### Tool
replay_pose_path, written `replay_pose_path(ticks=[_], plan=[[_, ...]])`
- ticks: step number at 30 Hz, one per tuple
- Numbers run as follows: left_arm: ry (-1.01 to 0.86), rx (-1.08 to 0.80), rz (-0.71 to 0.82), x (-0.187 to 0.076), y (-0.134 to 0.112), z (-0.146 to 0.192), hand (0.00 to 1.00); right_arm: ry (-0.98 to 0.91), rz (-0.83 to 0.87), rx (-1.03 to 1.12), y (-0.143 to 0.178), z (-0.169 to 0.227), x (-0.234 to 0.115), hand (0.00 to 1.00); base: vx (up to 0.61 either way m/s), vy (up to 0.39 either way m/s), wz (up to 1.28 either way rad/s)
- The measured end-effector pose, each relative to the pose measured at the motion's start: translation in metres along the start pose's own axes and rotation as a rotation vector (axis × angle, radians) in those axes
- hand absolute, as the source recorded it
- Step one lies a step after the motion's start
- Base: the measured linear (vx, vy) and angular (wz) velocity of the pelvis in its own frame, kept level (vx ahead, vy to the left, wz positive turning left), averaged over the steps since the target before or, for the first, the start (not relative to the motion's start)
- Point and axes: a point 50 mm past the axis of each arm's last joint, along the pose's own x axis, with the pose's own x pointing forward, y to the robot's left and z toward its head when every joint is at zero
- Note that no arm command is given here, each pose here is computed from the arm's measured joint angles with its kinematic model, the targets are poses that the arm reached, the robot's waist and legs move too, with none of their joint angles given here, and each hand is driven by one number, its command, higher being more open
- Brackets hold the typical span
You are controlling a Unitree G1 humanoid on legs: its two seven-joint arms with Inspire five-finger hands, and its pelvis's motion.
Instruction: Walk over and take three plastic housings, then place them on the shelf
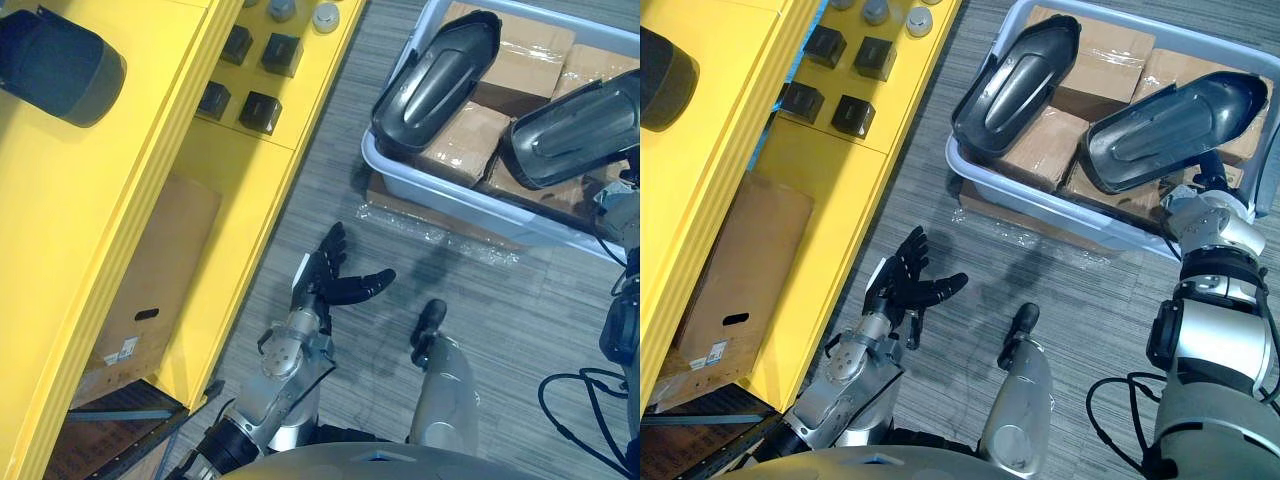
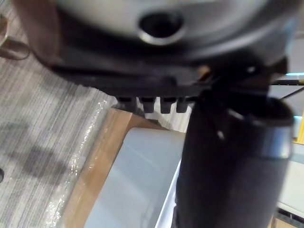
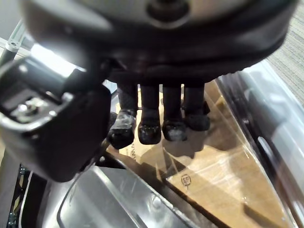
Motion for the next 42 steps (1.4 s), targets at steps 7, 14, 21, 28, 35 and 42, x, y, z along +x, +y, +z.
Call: replay_pose_path(ticks=[7,14,21,28,35,42], plan=[[0.002,-0.003,0.005,0.000,0.002,0.000,1.00,-0.040,-0.001,0.024,-0.006,-0.002,0.003,0.00,0.00,0.000,0.00],[-0.034,-0.016,0.011,-0.001,0.003,0.006,1.00,-0.117,-0.017,-0.048,-0.001,-0.002,0.002,1.00,0.00,0.000,0.00],[-0.046,-0.025,0.036,-0.003,0.011,0.007,1.00,-0.335,-0.079,-0.192,0.009,0.015,-0.006,1.00,0.00,0.000,-0.01],[-0.022,-0.046,0.090,-0.018,0.023,-0.004,1.00,-0.767,-0.106,-0.283,0.036,0.062,-0.044,1.00,0.00,0.027,-0.08],[0.000,-0.052,0.124,-0.026,0.034,-0.010,1.00,-1.081,-0.105,-0.246,0.050,0.093,-0.090,1.00,-0.01,0.049,-0.04],[-0.008,-0.055,0.134,-0.023,0.041,-0.006,1.00,-1.015,0.165,-0.639,0.078,0.049,-0.084,1.00,0.01,0.044,-0.02]])
